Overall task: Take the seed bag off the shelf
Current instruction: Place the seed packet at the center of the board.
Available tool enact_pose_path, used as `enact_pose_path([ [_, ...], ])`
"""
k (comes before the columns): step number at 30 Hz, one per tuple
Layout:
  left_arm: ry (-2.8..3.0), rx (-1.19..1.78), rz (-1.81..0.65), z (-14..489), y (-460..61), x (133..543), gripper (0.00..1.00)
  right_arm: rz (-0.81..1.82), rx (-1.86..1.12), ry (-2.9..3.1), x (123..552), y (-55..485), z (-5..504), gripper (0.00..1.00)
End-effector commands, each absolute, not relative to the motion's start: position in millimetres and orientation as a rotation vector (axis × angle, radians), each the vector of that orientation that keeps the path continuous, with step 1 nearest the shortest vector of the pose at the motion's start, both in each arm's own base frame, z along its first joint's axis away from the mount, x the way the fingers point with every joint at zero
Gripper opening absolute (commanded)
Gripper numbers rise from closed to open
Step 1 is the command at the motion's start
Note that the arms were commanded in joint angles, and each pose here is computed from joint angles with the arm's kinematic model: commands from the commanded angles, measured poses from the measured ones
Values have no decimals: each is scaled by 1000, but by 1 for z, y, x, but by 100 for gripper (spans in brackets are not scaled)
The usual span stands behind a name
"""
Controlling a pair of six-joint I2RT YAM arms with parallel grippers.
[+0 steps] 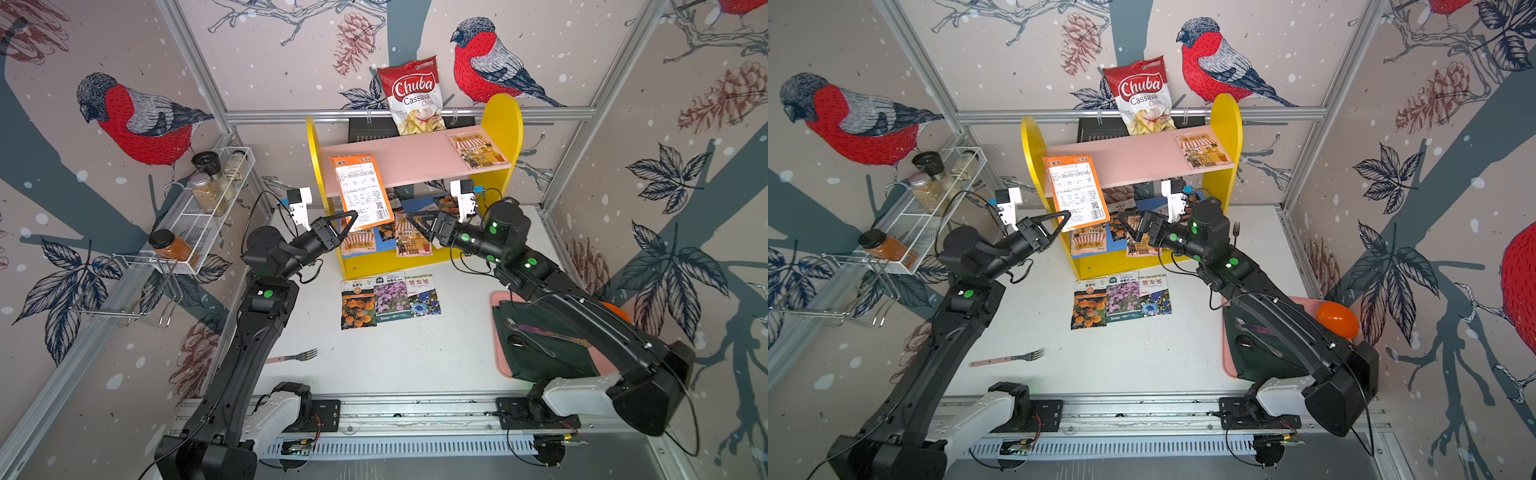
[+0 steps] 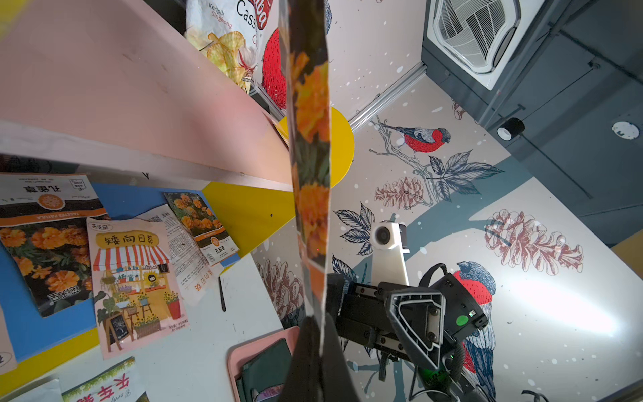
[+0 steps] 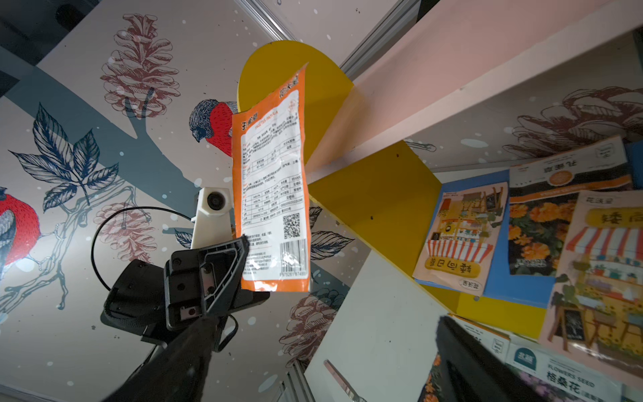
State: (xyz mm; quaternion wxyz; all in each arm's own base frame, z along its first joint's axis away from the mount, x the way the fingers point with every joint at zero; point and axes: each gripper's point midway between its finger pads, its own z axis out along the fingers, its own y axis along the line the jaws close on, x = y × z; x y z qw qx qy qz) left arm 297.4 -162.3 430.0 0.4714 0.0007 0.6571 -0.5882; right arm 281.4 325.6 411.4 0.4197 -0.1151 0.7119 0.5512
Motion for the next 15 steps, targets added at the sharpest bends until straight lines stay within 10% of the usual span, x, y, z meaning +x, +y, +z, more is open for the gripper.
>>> enact_pose_path([
  [1, 1649, 62, -1462, 418, -174, 282, 0, 1216, -303, 1785, 275, 302, 403, 100],
  [15, 1699, 89, -1591, 366, -236, 217, 0, 913, -259, 1805, 224, 209, 400, 100],
])
